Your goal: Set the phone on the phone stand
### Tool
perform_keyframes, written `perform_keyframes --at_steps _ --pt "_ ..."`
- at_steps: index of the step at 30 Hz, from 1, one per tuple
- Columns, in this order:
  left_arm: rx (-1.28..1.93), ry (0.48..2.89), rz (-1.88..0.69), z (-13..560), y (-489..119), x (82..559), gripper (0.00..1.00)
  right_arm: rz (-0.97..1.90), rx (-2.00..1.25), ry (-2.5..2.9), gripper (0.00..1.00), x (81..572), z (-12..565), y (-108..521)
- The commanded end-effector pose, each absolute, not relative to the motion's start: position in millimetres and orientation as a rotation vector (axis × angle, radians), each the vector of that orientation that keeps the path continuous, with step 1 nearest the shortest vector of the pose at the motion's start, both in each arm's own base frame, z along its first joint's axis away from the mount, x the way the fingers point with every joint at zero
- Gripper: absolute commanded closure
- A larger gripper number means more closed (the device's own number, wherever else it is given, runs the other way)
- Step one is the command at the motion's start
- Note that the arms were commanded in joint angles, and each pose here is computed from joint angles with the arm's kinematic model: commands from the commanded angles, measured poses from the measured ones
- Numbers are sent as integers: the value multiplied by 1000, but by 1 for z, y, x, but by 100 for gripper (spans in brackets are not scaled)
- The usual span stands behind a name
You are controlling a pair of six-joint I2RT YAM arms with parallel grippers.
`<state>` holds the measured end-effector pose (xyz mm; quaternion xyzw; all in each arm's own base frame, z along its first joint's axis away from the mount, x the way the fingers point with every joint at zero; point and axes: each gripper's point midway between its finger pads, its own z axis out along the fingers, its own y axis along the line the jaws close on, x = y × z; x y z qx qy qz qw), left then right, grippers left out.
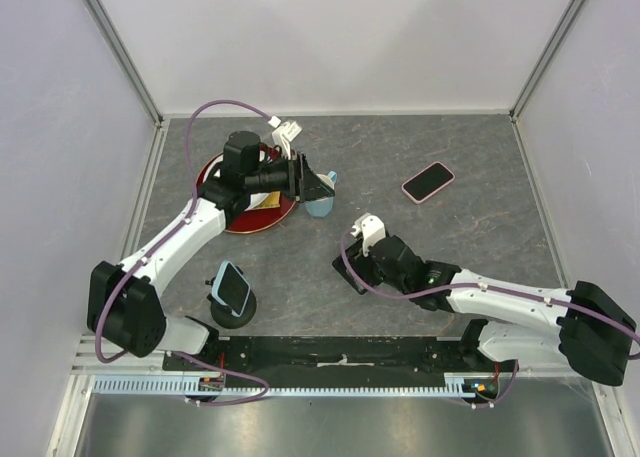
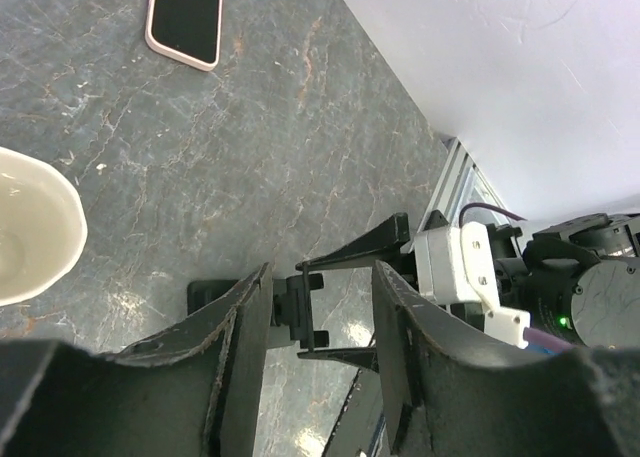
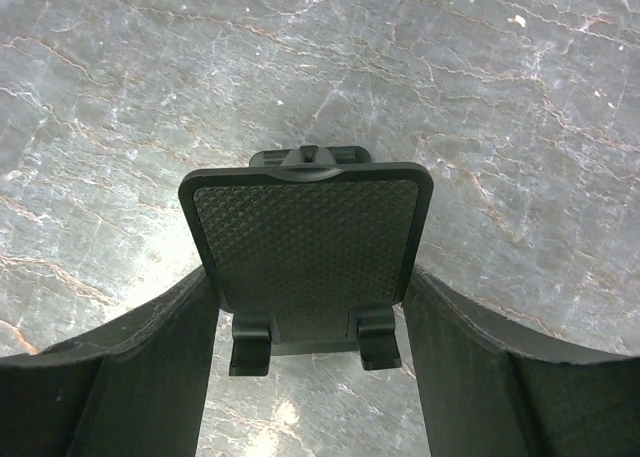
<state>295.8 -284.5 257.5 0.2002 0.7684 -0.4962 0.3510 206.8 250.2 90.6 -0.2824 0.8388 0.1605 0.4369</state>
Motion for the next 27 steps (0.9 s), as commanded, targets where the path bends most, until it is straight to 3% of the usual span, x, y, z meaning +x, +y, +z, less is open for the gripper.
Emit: perform_keyframes --at_steps 1,5,7,16,22,27 --pt "582 1958 -1365 276 -294 290 48 467 -692 2004 43 209 110 273" --pt "626 1976 -1425 275 -301 283 46 502 -630 1964 10 208 127 268" --pt "637 1981 -1429 274 -303 280 45 513 -604 1934 2 207 139 261" --pt "776 1989 -1287 272 -317 261 42 472 -192 1786 2 219 190 201" --pt "912 2052 -1005 250 -325 253 42 249 252 1749 2 223 167 115" --pt "950 2074 -1029 244 -330 247 43 199 365 1720 2 219 148 88"
